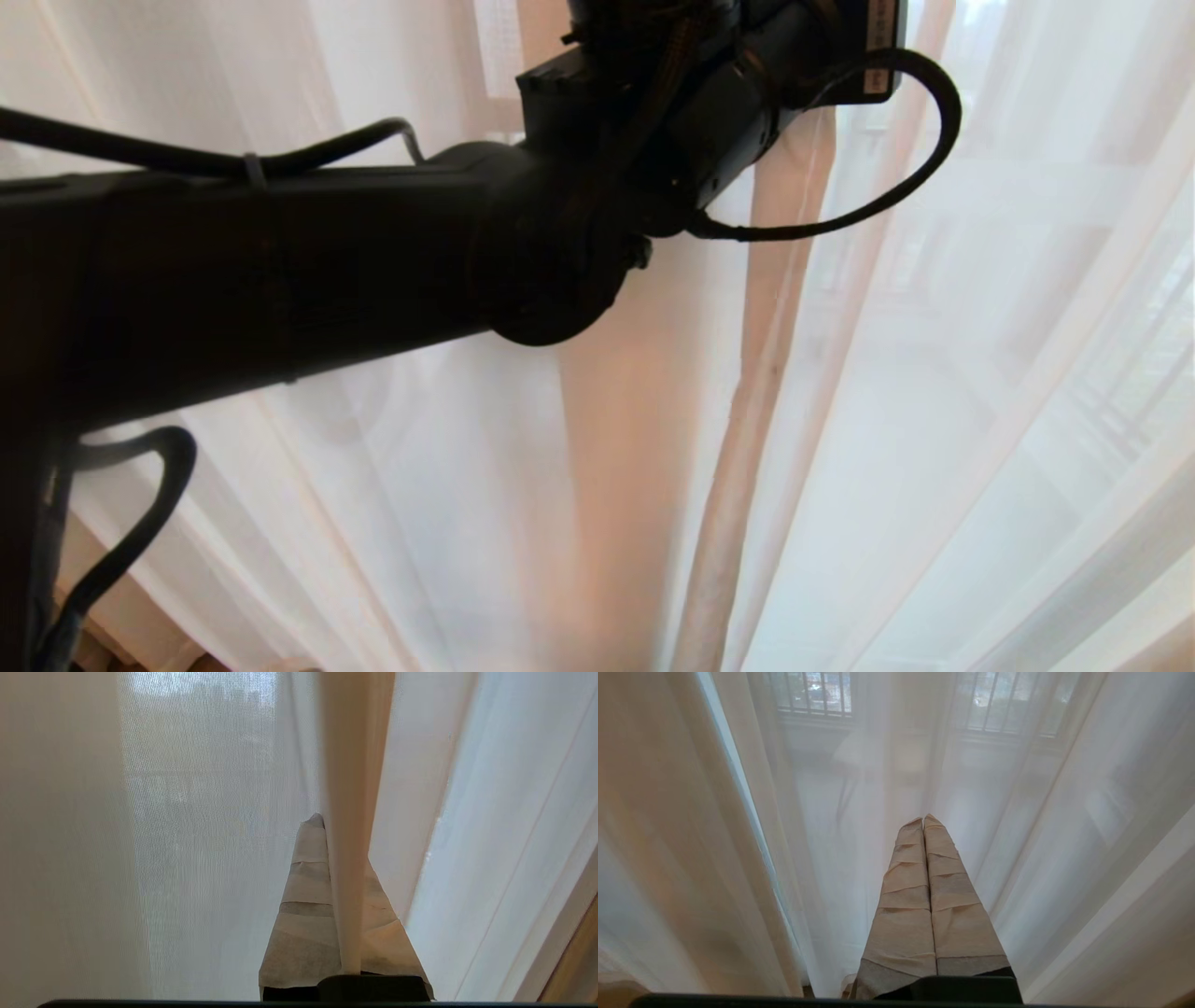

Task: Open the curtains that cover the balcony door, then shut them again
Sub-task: Close the inner curtains on both sides

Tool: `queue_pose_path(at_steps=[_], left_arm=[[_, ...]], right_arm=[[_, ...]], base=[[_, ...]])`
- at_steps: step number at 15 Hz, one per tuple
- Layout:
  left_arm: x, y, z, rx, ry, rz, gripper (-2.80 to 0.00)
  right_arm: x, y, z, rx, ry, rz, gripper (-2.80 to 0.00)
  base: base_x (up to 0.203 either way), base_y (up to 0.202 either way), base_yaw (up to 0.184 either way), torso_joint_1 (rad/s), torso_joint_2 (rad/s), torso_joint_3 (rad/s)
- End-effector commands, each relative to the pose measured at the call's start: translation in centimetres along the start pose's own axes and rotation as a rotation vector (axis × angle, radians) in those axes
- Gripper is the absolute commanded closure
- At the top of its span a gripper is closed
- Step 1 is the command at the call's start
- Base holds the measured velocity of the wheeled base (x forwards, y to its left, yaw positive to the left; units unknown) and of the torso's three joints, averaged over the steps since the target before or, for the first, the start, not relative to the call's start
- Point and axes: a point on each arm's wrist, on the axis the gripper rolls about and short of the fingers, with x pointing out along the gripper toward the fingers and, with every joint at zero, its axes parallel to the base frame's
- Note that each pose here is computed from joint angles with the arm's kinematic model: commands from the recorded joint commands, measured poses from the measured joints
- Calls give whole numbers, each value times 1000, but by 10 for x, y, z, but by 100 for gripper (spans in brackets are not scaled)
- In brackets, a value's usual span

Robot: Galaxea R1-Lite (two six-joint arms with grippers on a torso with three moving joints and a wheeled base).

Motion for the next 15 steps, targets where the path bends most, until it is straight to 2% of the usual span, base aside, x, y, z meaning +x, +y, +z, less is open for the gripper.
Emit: queue_pose_path(at_steps=[1, 4, 7, 10, 12, 15], left_arm=[[-1, 9, 7, 4, -14, 37, 0], [-5, 28, 25, 18, -54, 118, 0], [-13, 59, 50, 40, -106, 195, 0], [-24, 88, 74, 63, -160, 316, 0], [-37, 107, 87, 83, -168, 378, 0], [-60, 127, 95, 111, -140, 446, 0]], right_arm=[[0, 0, 0, -1, 0, 0, 0], [0, 0, 0, -1, 0, 0, 0], [0, 0, 0, -1, 0, 0, 0], [0, 0, 0, -1, 0, 0, 0], [0, 0, 0, -1, 0, 0, 0], [0, 0, 0, -1, 0, 0, 0]], base=[[0, 0, 0, 0, 0, 0], [0, 0, 0, 0, 0, 0], [0, 0, 0, 0, 0, 0], [0, 0, 0, 0, 0, 0], [0, 0, 0, 0, 0, 0], [0, 0, 0, 0, 0, 0]])
